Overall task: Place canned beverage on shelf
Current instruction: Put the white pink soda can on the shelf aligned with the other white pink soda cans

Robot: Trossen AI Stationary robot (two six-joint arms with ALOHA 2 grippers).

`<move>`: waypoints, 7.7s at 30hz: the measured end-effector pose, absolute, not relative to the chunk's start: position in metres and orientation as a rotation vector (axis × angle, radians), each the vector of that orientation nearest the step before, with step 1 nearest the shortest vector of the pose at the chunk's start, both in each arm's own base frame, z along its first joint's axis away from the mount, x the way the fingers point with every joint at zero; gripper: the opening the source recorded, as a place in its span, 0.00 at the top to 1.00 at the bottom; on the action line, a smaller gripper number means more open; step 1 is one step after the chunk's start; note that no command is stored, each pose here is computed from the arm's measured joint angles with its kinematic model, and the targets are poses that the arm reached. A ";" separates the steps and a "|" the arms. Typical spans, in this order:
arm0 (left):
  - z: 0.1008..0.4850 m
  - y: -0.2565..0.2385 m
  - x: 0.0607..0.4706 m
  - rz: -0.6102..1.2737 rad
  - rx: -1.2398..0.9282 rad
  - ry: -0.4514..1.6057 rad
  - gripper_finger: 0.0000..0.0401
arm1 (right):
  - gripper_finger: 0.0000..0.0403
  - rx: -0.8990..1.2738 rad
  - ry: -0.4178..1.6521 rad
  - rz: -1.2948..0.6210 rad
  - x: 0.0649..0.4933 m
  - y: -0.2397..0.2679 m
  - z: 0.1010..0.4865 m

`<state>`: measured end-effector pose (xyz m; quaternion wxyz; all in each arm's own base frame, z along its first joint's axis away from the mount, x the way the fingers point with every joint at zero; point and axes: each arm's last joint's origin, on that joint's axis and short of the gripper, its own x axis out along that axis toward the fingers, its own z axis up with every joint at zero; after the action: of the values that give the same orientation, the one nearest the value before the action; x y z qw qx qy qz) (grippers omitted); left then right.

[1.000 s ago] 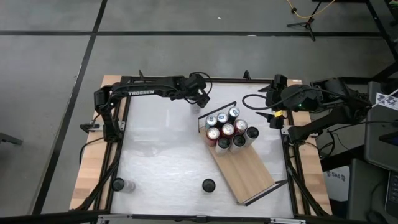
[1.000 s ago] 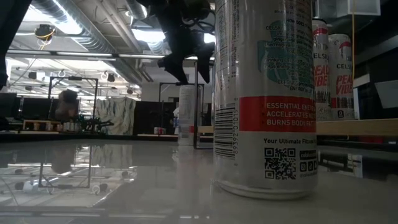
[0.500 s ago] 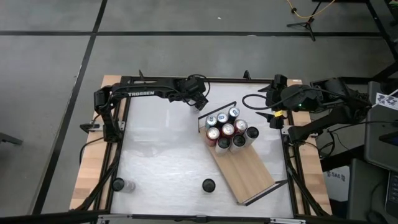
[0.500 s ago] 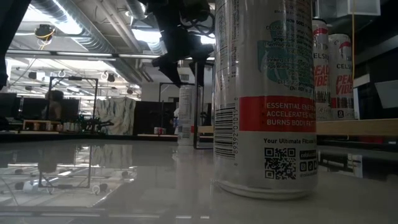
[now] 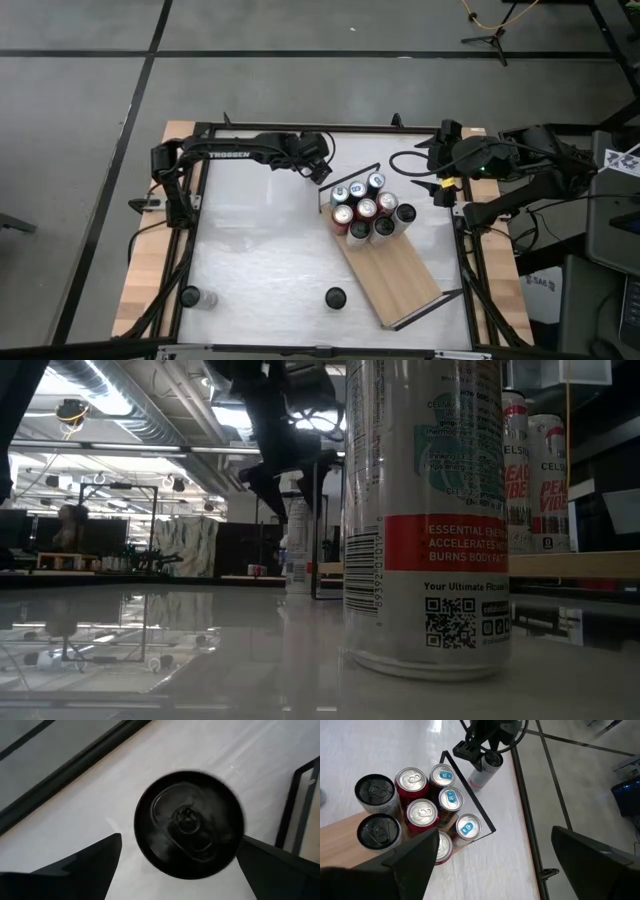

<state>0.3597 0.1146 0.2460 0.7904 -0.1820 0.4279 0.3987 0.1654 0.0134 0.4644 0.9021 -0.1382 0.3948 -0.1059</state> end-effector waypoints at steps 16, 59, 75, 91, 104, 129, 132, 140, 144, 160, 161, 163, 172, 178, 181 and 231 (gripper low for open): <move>0.228 0.115 0.362 0.838 -0.409 0.847 0.37 | 0.07 -0.275 0.814 -0.198 0.175 0.015 0.463; 0.394 -0.009 0.288 -0.194 0.044 0.738 0.45 | 0.07 0.002 0.664 -0.031 0.288 0.039 0.437; 0.250 -0.047 0.294 -0.241 0.140 0.819 0.42 | 0.07 0.181 0.609 -0.015 0.306 0.044 0.434; 0.217 -0.046 0.286 -0.254 0.135 0.827 0.37 | 0.07 0.191 0.521 -0.002 0.311 0.045 0.441; 0.216 -0.045 0.287 -0.221 0.141 0.822 0.27 | 0.07 0.190 0.522 -0.002 0.311 0.045 0.441; 0.226 -0.041 0.290 -0.112 0.094 0.847 0.08 | 0.07 0.162 0.521 0.005 0.311 0.045 0.441; 0.235 -0.042 0.290 -0.121 0.113 0.873 0.08 | 0.07 0.123 0.507 0.017 0.312 0.045 0.442; 0.255 -0.042 0.286 -0.103 0.086 0.992 0.08 | 0.07 0.084 0.515 0.026 0.328 0.047 0.432; 0.269 -0.042 0.282 -0.061 0.026 1.051 0.08 | 0.07 0.055 0.551 0.033 0.339 0.049 0.420; 0.291 -0.067 0.266 0.216 -0.530 1.146 0.08 | 0.07 -0.292 0.657 0.047 0.372 0.051 0.382; 0.291 -0.071 0.265 0.223 -0.544 1.152 0.08 | 0.07 -0.312 0.665 0.043 0.374 0.051 0.380; 0.291 -0.078 0.263 0.229 -0.566 1.158 0.08 | 0.07 -0.344 0.676 0.040 0.377 0.051 0.376; 0.278 -0.127 0.250 0.325 -0.641 1.048 0.12 | 0.07 -0.388 0.708 -0.016 0.384 0.044 0.367; 0.266 -0.150 0.250 0.317 -0.666 0.826 0.15 | 0.07 -0.384 0.750 -0.044 0.396 0.034 0.352; 0.260 -0.154 0.250 0.328 -0.656 0.760 0.17 | 0.07 -0.388 0.778 -0.042 0.404 0.034 0.340; 0.236 -0.131 0.267 0.601 -0.528 0.585 0.17 | 0.07 -0.349 0.917 0.116 0.433 0.042 0.281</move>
<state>0.2672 -0.1309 0.2356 0.8798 -0.2532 0.2805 0.2882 0.4334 0.0421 0.2811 0.8804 -0.1673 0.4402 0.0559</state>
